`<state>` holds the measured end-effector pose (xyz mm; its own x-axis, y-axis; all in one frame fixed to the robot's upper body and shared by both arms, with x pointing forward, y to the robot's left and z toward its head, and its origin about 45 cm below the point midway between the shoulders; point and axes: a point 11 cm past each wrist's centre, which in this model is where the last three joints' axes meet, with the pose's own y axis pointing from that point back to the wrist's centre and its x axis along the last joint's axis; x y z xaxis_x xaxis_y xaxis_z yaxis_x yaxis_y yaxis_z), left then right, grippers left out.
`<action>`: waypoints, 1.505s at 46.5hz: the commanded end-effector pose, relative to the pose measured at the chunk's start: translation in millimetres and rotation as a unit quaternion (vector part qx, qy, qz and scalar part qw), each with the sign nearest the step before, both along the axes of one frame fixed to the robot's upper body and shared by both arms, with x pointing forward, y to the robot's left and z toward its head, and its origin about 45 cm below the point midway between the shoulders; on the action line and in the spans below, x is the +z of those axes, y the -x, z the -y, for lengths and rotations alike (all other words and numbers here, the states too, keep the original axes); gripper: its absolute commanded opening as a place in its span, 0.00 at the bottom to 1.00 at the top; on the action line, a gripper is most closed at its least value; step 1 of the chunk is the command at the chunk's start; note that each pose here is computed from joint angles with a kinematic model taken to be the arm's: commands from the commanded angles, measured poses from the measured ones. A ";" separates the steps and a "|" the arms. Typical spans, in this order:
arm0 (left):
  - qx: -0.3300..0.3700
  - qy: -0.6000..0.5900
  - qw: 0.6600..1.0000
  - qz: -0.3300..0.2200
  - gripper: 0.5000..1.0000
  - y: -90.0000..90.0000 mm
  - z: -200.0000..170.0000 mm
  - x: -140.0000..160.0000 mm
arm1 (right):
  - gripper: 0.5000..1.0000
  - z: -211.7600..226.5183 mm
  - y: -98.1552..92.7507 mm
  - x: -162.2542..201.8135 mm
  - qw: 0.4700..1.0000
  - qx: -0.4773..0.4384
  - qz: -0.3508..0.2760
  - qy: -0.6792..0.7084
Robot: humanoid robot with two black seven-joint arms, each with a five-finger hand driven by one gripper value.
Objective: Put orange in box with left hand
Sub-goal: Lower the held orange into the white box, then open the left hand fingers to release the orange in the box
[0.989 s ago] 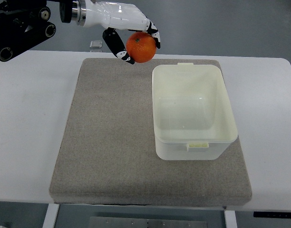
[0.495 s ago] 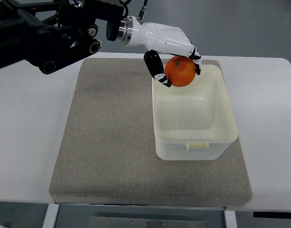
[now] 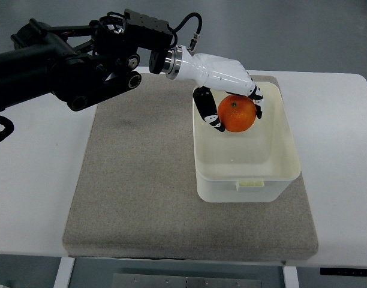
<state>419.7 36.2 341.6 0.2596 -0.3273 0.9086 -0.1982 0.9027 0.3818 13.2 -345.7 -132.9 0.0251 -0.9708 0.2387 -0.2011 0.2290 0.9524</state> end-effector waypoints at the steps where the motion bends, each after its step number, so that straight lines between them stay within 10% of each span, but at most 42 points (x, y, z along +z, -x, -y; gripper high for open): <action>1: -0.005 0.005 1.000 0.002 0.00 1.9 6.4 -2.1 | 0.85 0.1 -0.1 0.0 1.000 0.000 0.000 0.000; 49: 0.000 0.007 1.000 -0.019 0.00 5.7 3.4 -24.7 | 0.85 -0.1 -0.1 0.0 1.000 0.000 0.000 0.000; 56: 0.003 0.013 0.999 -0.030 0.36 7.2 2.6 -30.8 | 0.85 -0.1 -0.1 0.0 1.000 0.000 0.000 0.000; 70: 0.003 0.036 0.999 -0.008 0.46 6.5 2.7 -31.3 | 0.85 -0.1 -0.1 0.0 1.000 0.000 0.000 0.000</action>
<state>413.3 33.4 310.9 0.2799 -0.2592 0.9244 -0.1966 0.9270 0.3194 13.2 -345.7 -132.9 0.0247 -0.9708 0.2386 -0.2010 0.2289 0.9525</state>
